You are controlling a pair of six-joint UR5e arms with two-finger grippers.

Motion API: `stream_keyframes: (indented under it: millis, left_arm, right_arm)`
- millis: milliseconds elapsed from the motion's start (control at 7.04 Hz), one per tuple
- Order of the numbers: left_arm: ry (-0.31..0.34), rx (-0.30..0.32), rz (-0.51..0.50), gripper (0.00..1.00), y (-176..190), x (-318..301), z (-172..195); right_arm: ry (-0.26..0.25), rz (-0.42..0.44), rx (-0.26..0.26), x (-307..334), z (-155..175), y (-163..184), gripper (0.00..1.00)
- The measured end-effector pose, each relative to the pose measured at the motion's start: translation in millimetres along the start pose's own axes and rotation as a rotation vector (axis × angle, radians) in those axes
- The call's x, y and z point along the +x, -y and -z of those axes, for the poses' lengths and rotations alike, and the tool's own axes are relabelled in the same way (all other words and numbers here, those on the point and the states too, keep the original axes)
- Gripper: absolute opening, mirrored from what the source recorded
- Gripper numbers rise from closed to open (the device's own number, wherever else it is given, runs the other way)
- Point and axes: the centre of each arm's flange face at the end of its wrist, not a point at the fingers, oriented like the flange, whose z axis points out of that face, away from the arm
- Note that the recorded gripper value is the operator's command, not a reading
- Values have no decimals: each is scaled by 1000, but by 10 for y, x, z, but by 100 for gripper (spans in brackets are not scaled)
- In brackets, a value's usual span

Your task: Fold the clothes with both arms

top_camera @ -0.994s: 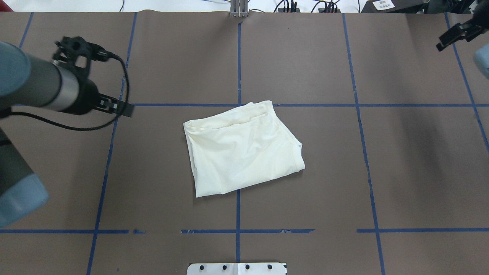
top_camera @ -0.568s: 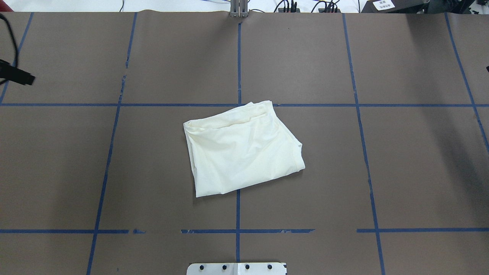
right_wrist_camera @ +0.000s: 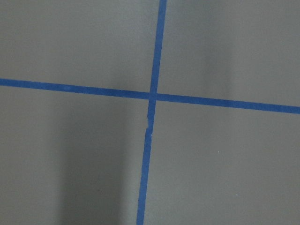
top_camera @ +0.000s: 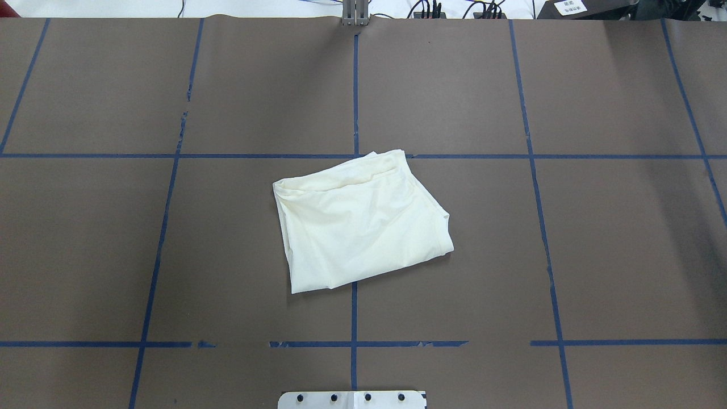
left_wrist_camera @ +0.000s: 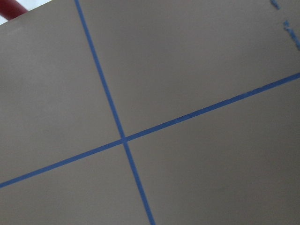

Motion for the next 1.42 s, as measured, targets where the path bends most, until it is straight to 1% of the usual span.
stream_keyframes:
  millis: [142,284,568,710,1136,1420]
  left_arm:
    - [4,-20,3,100,-253,-265,-61]
    - [6,-34,8,100,-424,-404,-88]
    - [8,-46,17,100,-525,-490,-125]
    - [10,-52,17,100,-535,-517,-161]
    - [2,-73,33,100,-579,-568,-259]
    - [-13,-92,50,100,-645,-609,-332]
  right_arm:
    - [-2,-14,-6,51,-29,-142,100]
    - [-3,-14,-6,46,-16,-281,100]
    - [-4,-10,-11,41,-9,-525,100]
    - [-4,-10,-13,45,-16,-584,100]
    - [8,-12,-1,-34,53,-558,100]
    - [9,-23,-10,-99,120,-553,100]
